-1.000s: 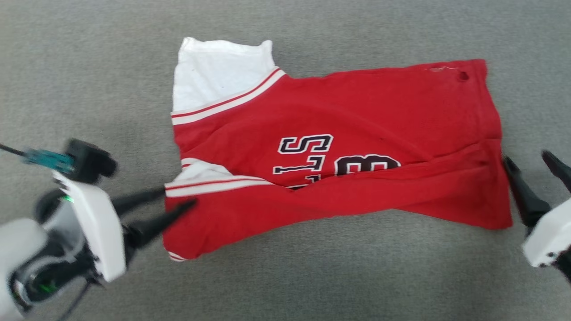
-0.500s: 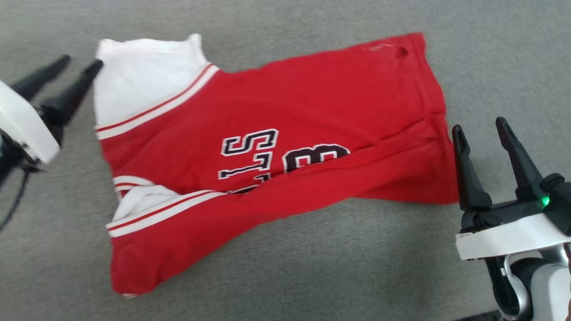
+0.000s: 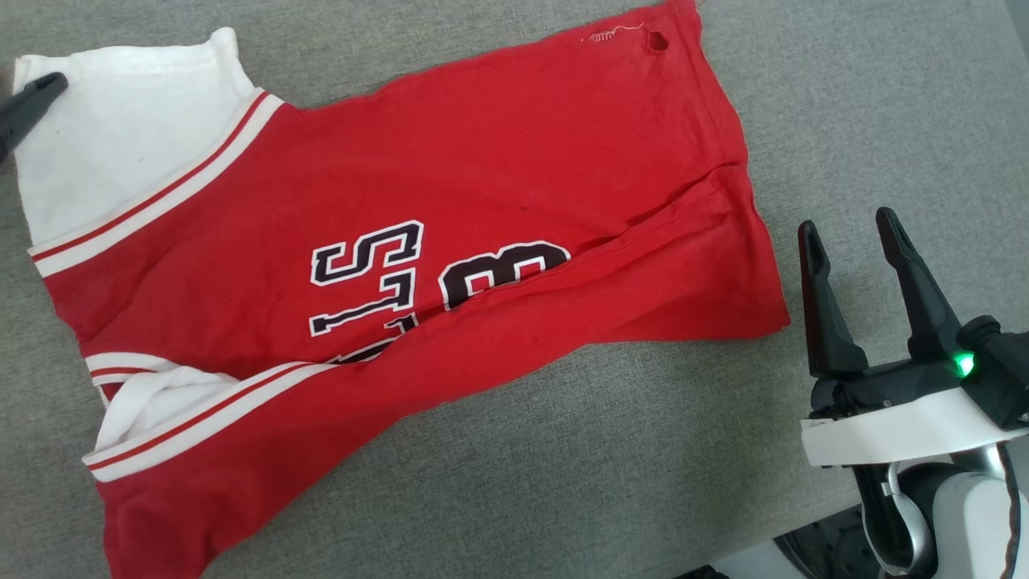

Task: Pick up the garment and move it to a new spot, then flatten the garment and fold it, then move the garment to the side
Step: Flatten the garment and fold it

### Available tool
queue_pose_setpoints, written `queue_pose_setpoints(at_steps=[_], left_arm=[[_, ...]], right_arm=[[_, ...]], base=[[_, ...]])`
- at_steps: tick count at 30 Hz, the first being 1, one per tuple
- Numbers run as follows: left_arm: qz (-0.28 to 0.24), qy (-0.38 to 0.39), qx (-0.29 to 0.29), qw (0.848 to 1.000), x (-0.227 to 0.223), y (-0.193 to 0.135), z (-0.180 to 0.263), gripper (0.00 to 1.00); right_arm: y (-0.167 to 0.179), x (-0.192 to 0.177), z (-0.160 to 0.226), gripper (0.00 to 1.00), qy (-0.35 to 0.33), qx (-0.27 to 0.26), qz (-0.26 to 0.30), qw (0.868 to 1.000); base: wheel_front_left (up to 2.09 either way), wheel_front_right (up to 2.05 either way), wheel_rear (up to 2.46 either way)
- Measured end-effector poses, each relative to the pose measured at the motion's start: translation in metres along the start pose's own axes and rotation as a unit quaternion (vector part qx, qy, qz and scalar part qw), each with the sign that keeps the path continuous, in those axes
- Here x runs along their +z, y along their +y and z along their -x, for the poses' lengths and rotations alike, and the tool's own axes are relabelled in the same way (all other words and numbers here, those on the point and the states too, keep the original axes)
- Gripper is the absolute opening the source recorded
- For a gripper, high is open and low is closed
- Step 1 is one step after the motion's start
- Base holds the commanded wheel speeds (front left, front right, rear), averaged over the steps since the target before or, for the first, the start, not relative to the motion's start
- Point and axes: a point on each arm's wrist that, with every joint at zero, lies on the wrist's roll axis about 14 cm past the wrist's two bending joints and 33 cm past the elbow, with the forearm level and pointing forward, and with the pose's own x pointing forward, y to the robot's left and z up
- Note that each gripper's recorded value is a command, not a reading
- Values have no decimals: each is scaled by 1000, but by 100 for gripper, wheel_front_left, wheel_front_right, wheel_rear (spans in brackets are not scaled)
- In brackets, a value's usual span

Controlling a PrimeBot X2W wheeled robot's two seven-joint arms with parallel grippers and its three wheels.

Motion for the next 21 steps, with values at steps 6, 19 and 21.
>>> queue_pose_setpoints(at_steps=[6,19,21], left_arm=[[9,35,-16,999,-2,-6,-3,0],[-8,35,-32,999,-5,-16,0,0],[-11,31,-34,999,-5,-17,2,0]], right_arm=[[1,-4,-5,100,9,2,-1,1000],[9,0,-97,100,93,67,59,992],[8,-5,-116,100,130,70,57,987]], base=[[0,0,0],[0,0,0],[0,0,0]])
